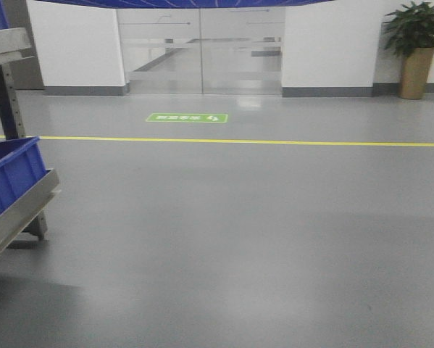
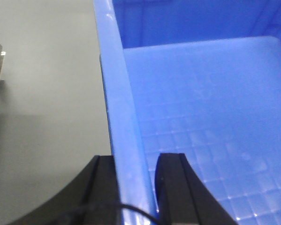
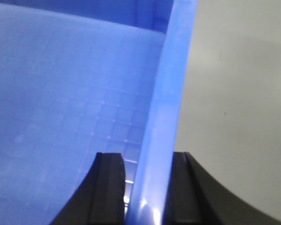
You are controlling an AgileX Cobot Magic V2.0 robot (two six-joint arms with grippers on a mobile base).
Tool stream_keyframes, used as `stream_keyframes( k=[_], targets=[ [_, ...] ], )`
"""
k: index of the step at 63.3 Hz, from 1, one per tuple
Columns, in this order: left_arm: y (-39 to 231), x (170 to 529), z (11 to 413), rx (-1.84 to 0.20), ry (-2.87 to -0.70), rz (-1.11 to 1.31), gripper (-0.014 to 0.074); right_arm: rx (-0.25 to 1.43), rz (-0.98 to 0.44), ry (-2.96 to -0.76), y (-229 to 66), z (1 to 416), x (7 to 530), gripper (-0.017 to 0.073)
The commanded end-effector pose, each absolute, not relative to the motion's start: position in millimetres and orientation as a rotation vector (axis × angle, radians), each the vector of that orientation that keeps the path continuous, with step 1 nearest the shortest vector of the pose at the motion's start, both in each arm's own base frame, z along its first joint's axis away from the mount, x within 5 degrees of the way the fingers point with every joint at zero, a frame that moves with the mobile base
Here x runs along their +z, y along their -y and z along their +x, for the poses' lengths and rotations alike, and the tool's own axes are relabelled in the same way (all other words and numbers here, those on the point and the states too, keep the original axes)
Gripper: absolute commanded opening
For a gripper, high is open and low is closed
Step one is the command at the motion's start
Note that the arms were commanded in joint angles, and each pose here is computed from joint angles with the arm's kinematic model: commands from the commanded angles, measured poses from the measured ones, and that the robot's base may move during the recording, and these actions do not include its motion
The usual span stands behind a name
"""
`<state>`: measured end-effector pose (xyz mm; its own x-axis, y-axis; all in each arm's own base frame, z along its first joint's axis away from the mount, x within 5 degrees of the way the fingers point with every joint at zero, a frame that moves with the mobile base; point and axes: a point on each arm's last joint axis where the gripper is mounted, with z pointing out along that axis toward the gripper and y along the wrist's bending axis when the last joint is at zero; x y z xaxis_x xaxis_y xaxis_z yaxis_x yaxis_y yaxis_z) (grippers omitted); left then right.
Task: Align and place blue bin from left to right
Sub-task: 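Keep holding the bin while the base drives to the second rack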
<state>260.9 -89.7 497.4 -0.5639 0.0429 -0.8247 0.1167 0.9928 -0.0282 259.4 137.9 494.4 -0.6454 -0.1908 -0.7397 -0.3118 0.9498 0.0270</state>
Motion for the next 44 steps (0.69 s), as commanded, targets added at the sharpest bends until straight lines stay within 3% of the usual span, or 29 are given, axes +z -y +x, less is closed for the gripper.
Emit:
stream_keyframes(
  k=[1,44],
  targets=[
    [85.9,514.5,257.4,-0.067,-2.036,0.136,-0.0012,0.185,-0.379,-2.148,-133.5,255.4,512.1,-0.0070],
    [85.5,514.7,257.5,-0.061,-2.032,0.136,-0.0012,0.211,-0.373,-2.068,-136.0,258.7,518.3,-0.0070]
  ],
)
